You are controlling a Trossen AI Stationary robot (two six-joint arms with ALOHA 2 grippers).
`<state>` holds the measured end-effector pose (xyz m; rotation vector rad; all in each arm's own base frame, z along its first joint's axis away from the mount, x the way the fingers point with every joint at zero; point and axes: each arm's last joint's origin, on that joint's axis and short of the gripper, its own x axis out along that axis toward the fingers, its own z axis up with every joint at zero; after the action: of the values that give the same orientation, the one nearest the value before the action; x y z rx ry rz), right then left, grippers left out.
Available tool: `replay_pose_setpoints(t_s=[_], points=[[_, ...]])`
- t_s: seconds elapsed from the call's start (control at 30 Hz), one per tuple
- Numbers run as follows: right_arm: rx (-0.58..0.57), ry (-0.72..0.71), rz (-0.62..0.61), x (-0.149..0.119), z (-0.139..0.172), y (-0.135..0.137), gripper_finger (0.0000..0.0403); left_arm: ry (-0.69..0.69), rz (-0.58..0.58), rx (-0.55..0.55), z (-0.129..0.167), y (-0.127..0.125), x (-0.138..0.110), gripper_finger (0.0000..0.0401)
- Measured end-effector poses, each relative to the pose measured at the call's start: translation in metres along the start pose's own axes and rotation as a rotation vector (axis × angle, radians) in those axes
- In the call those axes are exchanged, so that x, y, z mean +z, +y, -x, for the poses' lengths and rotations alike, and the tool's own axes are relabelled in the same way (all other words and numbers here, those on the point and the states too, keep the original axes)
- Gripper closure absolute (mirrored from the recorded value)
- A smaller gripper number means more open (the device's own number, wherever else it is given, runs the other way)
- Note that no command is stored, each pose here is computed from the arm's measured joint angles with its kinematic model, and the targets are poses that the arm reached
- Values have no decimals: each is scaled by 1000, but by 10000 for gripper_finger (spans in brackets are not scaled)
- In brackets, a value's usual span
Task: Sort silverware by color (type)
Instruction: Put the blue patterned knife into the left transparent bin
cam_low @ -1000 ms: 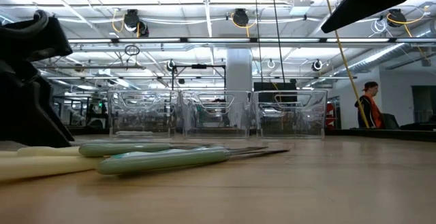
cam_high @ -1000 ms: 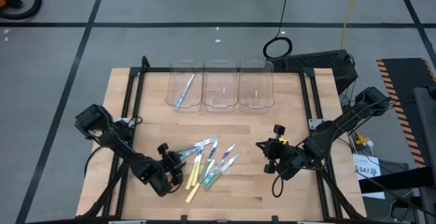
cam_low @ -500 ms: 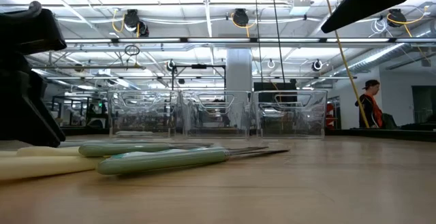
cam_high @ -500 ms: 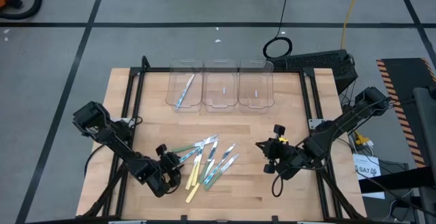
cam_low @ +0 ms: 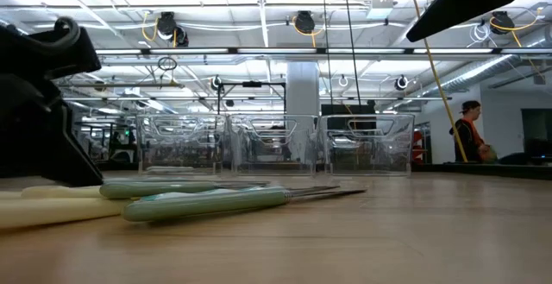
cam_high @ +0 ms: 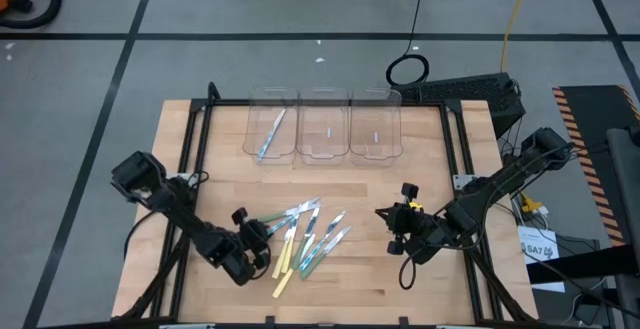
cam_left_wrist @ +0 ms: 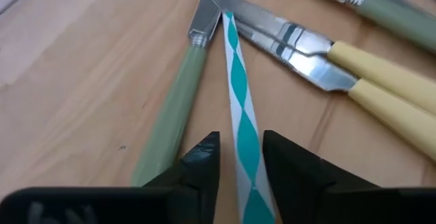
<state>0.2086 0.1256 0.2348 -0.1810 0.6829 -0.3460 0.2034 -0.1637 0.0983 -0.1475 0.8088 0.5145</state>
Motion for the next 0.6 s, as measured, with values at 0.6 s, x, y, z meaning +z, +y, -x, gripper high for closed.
replay_pose_setpoints(t_s=[0.6], points=[[0,-1,0,0,0,0,394,-50,-26,-6,-6,-8,-7,330]])
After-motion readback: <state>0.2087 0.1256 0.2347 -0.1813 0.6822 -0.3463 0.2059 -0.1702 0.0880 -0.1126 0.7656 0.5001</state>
